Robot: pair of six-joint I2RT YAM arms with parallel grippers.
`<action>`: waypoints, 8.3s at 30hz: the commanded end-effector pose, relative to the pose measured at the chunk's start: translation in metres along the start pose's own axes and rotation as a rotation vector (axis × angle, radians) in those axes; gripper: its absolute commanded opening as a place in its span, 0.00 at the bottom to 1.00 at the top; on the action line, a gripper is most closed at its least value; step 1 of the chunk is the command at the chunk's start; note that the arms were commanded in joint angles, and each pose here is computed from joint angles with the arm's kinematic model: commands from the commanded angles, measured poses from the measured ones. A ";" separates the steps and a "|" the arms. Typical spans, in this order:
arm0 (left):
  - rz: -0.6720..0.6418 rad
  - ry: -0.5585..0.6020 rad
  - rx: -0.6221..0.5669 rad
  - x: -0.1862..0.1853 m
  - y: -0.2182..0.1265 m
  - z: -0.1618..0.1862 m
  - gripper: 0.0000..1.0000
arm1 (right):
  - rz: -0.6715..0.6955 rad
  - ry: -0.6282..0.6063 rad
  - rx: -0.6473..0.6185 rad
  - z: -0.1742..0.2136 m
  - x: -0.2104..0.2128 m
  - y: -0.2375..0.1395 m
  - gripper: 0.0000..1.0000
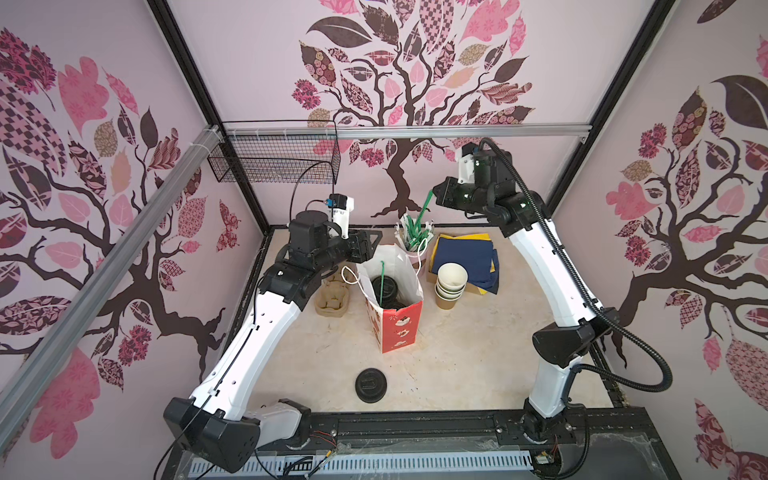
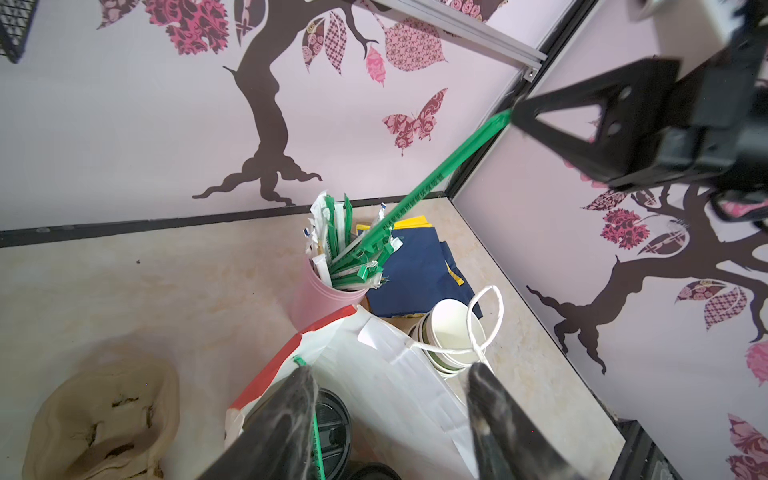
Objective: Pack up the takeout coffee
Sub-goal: 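Carry the straw over the bag and drop it inside with the right gripper, then move the right gripper over the dark blue napkin pile, then lower the right gripper and pinch the top dark blue napkin, then lift the blue napkin with the right gripper while the left gripper reaches toward it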
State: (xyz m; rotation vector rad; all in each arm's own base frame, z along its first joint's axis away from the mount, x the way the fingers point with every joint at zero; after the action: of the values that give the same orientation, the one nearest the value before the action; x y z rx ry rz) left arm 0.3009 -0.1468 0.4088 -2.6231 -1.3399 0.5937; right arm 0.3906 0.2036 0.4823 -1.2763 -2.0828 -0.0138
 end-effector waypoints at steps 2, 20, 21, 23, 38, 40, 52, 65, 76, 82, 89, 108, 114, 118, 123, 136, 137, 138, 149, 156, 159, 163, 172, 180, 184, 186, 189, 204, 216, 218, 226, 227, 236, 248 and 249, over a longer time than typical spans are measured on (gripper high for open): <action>-0.050 0.024 -0.140 -0.005 -0.017 -0.028 0.61 | -0.062 -0.063 -0.108 -0.028 0.027 -0.065 0.00; -0.392 -0.468 0.029 0.019 -0.098 0.037 0.66 | -0.343 -0.118 0.010 -0.006 0.070 -0.146 0.00; -0.380 -0.489 0.042 0.018 -0.099 0.040 0.67 | -0.349 -0.132 0.037 0.002 0.074 -0.146 0.00; -0.350 -0.521 0.065 0.015 -0.099 0.046 0.67 | -0.362 -0.151 0.097 0.017 0.081 -0.142 0.00; -0.162 -0.632 0.175 0.014 -0.065 0.084 0.73 | -0.242 -0.152 0.495 0.120 0.056 -0.079 0.00; -0.159 -0.631 0.178 0.015 -0.062 0.086 0.72 | -0.233 -0.145 0.535 0.128 0.053 -0.069 0.00; -0.192 -0.638 0.208 0.021 -0.054 0.095 0.64 | -0.216 -0.096 0.755 0.164 0.047 0.001 0.00; -0.214 -0.636 0.224 0.024 -0.053 0.098 0.58 | -0.081 -0.134 0.667 0.172 0.044 0.078 0.18; -0.220 -0.638 0.180 0.025 -0.056 0.097 0.60 | -0.130 -0.182 0.527 0.137 0.065 0.041 0.70; -0.227 -0.629 0.146 0.026 -0.059 0.094 0.63 | -0.177 -0.202 0.397 0.109 0.071 -0.019 0.84; -0.234 -0.614 0.109 0.026 -0.063 0.089 0.65 | -0.144 -0.119 0.173 0.066 0.045 -0.088 0.84; -0.269 -0.589 0.109 0.024 -0.081 0.094 0.65 | 0.497 0.180 0.234 0.109 -0.181 -0.023 0.78; -0.256 -0.589 0.113 0.023 -0.081 0.094 0.65 | 0.612 0.316 0.226 0.116 -0.253 -0.006 0.72; -0.251 -0.596 0.112 0.024 -0.079 0.095 0.65 | 0.610 0.375 0.267 0.123 -0.285 0.000 0.59; -0.250 -0.598 0.113 0.024 -0.078 0.095 0.65 | 0.588 0.402 0.347 0.139 -0.297 0.008 0.45; -0.247 -0.601 0.112 0.025 -0.075 0.094 0.65 | 0.653 0.431 0.437 0.172 -0.321 0.017 0.42; -0.247 -0.603 0.112 0.025 -0.075 0.094 0.65 | 0.653 0.435 0.444 0.174 -0.322 0.018 0.42; -0.248 -0.602 0.112 0.025 -0.075 0.094 0.65 | 0.647 0.439 0.447 0.175 -0.323 0.020 0.41; -0.251 -0.601 0.112 0.025 -0.075 0.093 0.65 | 0.621 0.433 0.432 0.166 -0.316 0.019 0.29; -0.243 -0.602 0.112 0.024 -0.074 0.093 0.65 | 0.647 0.409 0.424 0.159 -0.314 0.016 0.35; -0.242 -0.604 0.114 0.024 -0.074 0.093 0.65 | 0.649 0.404 0.424 0.158 -0.314 0.015 0.34; -0.242 -0.602 0.114 0.024 -0.075 0.093 0.65 | 0.646 0.405 0.429 0.160 -0.315 0.017 0.32; -0.242 -0.599 0.117 0.024 -0.074 0.092 0.65 | 0.614 0.422 0.443 0.162 -0.316 0.022 0.20; -0.239 -0.598 0.119 0.024 -0.073 0.090 0.65 | 0.609 0.432 0.450 0.165 -0.319 0.027 0.23; -0.238 -0.597 0.119 0.024 -0.072 0.089 0.65 | 0.615 0.435 0.452 0.165 -0.322 0.031 0.24; -0.237 -0.596 0.118 0.023 -0.072 0.088 0.65 | 0.620 0.433 0.455 0.167 -0.324 0.032 0.24; -0.239 -0.595 0.115 0.024 -0.072 0.088 0.65 | 0.614 0.438 0.457 0.167 -0.323 0.033 0.20; -0.234 -0.313 -0.030 0.011 -0.099 0.038 0.65 | 0.500 0.341 0.147 0.086 -0.254 -0.026 0.00; 0.067 0.141 -0.108 -0.055 -0.075 -0.015 0.67 | 0.373 0.177 -0.234 -0.002 -0.159 -0.127 0.00; 0.147 0.207 -0.132 -0.071 -0.067 -0.019 0.68 | 0.331 0.155 -0.264 -0.011 -0.141 -0.144 0.00; 0.389 0.488 -0.125 -0.147 -0.017 -0.017 0.72 | 0.083 0.122 -0.205 -0.023 -0.080 -0.183 0.00; 0.394 0.520 -0.131 -0.154 -0.010 -0.019 0.73 | 0.053 0.117 -0.185 -0.022 -0.075 -0.185 0.00; 0.425 0.620 -0.210 -0.173 0.022 -0.044 0.80 | -0.080 0.003 -0.015 -0.010 -0.045 -0.188 0.00; 0.339 0.727 -0.059 -0.164 0.071 -0.019 0.86 | -0.176 -0.052 0.095 0.003 -0.023 -0.181 0.00; 0.341 0.722 -0.060 -0.164 0.072 -0.019 0.81 | -0.183 -0.053 0.101 0.004 -0.022 -0.179 0.00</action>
State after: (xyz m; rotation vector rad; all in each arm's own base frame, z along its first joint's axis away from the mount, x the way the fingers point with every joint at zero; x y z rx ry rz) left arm 0.2760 -0.3237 0.4425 -2.7154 -0.6689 -0.3001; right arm 0.2566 0.0899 0.5201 -1.0870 -2.1719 0.0324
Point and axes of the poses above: each gripper's point midway between its finger pads, its own y axis out along the fingers, its own x axis along the line the jaws close on, z = x × y, the point moved 8 cm from there along -y, back along the fingers, and after that the axes turned 5 degrees about y, right-handed, at the moved point
